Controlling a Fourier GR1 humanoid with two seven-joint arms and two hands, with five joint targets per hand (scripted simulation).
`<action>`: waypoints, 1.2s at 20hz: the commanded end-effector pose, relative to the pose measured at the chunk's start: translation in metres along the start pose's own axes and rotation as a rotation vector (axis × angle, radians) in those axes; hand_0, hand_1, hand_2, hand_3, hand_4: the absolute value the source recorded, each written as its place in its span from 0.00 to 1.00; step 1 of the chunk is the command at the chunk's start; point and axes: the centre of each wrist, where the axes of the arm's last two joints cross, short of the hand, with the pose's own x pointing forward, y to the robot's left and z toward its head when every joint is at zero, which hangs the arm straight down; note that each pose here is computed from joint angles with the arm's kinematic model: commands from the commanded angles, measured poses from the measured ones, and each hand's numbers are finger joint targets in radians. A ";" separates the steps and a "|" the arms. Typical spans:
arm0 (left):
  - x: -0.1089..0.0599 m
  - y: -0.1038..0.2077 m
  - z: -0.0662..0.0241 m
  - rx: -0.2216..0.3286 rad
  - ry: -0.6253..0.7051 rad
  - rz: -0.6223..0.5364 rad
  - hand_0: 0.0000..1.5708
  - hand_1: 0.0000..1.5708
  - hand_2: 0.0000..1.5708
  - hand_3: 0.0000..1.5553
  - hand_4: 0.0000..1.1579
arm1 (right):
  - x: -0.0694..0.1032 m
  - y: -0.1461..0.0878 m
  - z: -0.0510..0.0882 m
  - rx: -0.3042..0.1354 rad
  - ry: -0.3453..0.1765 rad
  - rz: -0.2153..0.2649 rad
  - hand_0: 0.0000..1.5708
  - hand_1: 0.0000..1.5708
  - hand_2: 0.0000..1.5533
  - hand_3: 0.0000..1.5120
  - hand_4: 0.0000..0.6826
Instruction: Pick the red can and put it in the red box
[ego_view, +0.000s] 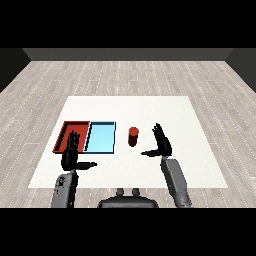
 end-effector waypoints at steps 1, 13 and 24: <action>0.005 -0.016 -0.0081 0.021 0.000 0.005 0.00 0.00 0.00 0.00 0.00 | -0.015 0.010 -0.014 0.005 0.012 -0.026 0.00 0.00 0.00 0.00 0.00; 0.012 0.022 -0.0052 0.016 0.004 0.007 0.00 0.00 0.00 0.00 0.00 | -0.037 0.017 -0.023 -0.009 0.021 0.008 0.00 0.00 0.00 0.00 0.00; 0.001 0.012 -0.0105 0.026 -0.011 0.028 0.00 0.00 0.00 0.00 0.00 | -0.086 0.015 -0.010 -0.002 0.066 -0.048 0.00 0.00 0.00 0.00 0.00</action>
